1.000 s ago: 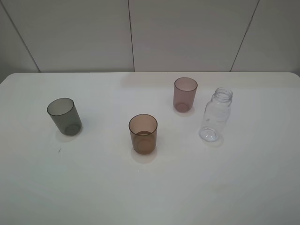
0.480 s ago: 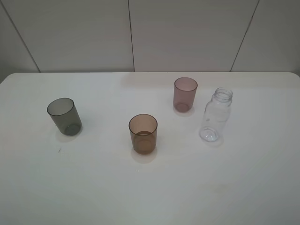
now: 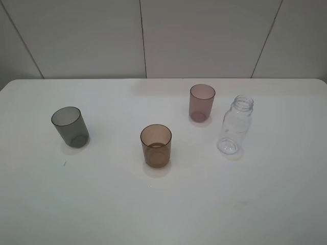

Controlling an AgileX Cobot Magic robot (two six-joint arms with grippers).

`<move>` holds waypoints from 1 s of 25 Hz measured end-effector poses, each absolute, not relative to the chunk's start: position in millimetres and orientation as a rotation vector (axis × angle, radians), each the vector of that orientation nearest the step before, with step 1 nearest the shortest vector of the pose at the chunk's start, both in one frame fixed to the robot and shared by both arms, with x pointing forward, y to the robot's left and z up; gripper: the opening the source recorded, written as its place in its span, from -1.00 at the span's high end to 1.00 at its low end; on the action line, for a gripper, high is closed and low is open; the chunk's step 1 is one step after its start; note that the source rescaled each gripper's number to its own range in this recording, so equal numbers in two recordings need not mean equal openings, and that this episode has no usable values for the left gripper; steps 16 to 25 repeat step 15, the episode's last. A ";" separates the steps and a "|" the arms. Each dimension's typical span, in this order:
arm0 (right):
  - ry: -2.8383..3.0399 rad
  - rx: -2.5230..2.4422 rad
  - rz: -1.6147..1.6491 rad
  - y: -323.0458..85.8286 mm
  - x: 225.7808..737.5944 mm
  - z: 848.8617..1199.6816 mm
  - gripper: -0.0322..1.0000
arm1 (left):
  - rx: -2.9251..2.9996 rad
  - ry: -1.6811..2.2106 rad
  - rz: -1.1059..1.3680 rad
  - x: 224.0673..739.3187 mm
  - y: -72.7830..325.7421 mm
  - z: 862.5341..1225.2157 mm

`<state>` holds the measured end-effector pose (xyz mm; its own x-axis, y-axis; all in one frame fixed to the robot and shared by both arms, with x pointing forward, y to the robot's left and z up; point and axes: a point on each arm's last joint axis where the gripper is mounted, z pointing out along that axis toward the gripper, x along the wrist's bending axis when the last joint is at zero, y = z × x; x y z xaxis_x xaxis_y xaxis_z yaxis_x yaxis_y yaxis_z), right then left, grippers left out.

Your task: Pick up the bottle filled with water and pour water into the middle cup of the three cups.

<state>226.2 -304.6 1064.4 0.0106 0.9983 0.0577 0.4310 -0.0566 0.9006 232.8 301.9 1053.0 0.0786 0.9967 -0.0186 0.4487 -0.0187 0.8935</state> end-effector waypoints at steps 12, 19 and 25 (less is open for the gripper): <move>1.553 1.503 0.953 -305.0 231.5 1058.0 -1.00 | 1.579 1.477 0.890 232.8 301.9 1053.0; 1.554 1.500 0.951 -305.0 231.5 1058.0 -1.00 | 1.579 1.477 0.890 232.8 301.9 1053.0; 1.554 1.500 0.951 -305.0 231.5 1058.0 -1.00 | 1.579 1.477 0.890 232.8 301.9 1053.0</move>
